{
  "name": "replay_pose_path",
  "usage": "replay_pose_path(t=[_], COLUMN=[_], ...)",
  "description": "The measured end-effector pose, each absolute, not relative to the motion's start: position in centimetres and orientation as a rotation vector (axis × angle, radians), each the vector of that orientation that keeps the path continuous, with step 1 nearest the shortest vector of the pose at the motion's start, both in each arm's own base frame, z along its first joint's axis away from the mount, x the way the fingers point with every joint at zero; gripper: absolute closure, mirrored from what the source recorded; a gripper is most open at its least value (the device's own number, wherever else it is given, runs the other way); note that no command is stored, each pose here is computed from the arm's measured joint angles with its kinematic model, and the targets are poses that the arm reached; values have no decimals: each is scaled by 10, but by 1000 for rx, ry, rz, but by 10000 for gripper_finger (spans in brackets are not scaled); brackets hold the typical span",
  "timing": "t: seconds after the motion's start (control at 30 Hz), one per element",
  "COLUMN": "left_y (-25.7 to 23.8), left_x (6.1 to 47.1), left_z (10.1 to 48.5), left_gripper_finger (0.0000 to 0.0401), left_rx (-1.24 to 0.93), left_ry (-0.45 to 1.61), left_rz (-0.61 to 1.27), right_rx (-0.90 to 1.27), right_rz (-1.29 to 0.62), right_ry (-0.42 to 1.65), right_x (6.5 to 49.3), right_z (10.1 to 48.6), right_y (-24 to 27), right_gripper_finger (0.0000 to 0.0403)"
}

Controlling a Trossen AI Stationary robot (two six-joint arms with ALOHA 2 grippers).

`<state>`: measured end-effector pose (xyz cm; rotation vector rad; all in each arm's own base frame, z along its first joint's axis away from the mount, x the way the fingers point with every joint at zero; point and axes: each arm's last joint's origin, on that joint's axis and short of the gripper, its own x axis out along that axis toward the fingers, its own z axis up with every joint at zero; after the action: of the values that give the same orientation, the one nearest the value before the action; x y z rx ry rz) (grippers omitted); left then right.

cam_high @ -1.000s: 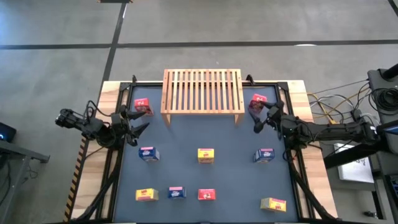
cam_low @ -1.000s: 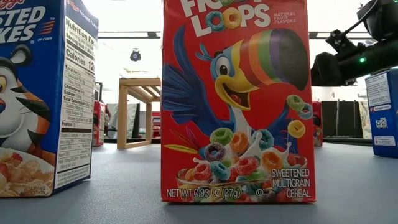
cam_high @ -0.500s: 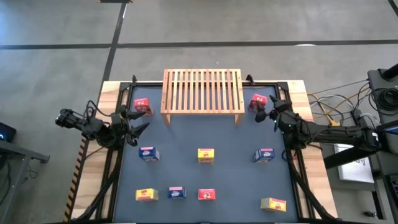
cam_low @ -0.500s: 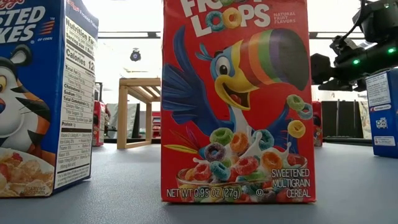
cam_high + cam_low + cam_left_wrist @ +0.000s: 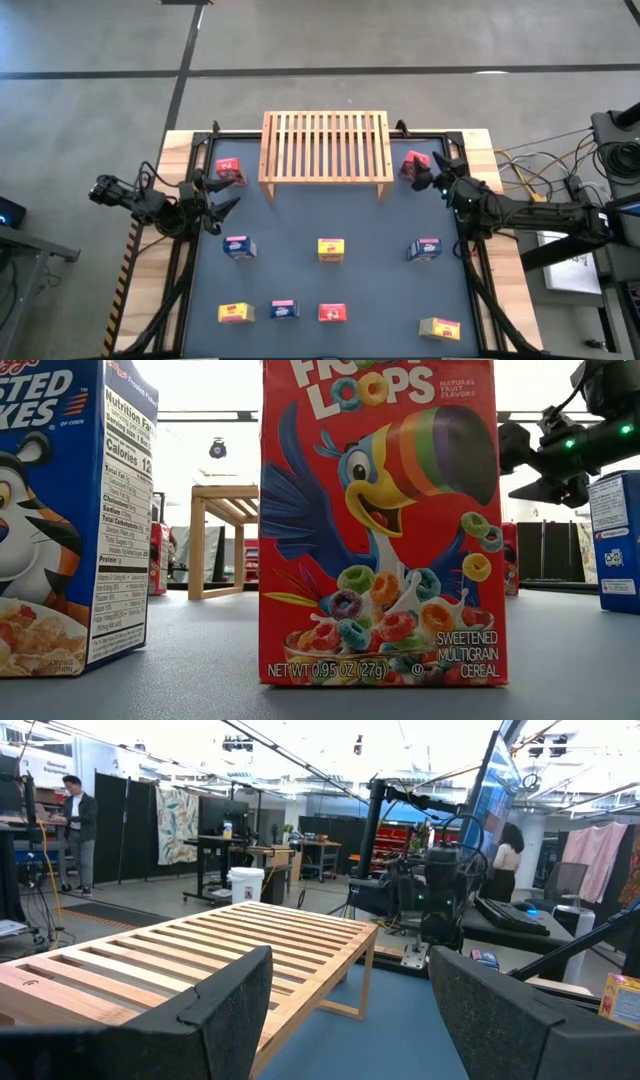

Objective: Stack cereal on shelf
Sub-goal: Put the top right red cereal box on the shelf

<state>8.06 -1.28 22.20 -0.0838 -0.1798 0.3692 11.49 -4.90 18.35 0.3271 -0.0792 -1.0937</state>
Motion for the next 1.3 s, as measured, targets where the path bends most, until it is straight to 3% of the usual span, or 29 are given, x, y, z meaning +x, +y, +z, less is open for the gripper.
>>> replay_pose_path(t=[0.67,0.87,1.13,1.3], left_y=[-13,-13,-13,-13], left_x=[81,81,81,81], left_z=[222,222,222,222], left_gripper_finger=[147,147,147,147], left_rx=[-84,-83,-84,-84], left_ry=[-180,-180,-180,-180], left_rz=[369,369,369,370], right_rx=[355,408,529,440], right_rz=[-978,-915,-1150,-1301], right_ry=[-333,-57,53,89], right_x=[106,119,152,174], right_z=[294,279,238,226], right_y=[-45,-45,-49,-53], right_gripper_finger=[35,35,35,35])
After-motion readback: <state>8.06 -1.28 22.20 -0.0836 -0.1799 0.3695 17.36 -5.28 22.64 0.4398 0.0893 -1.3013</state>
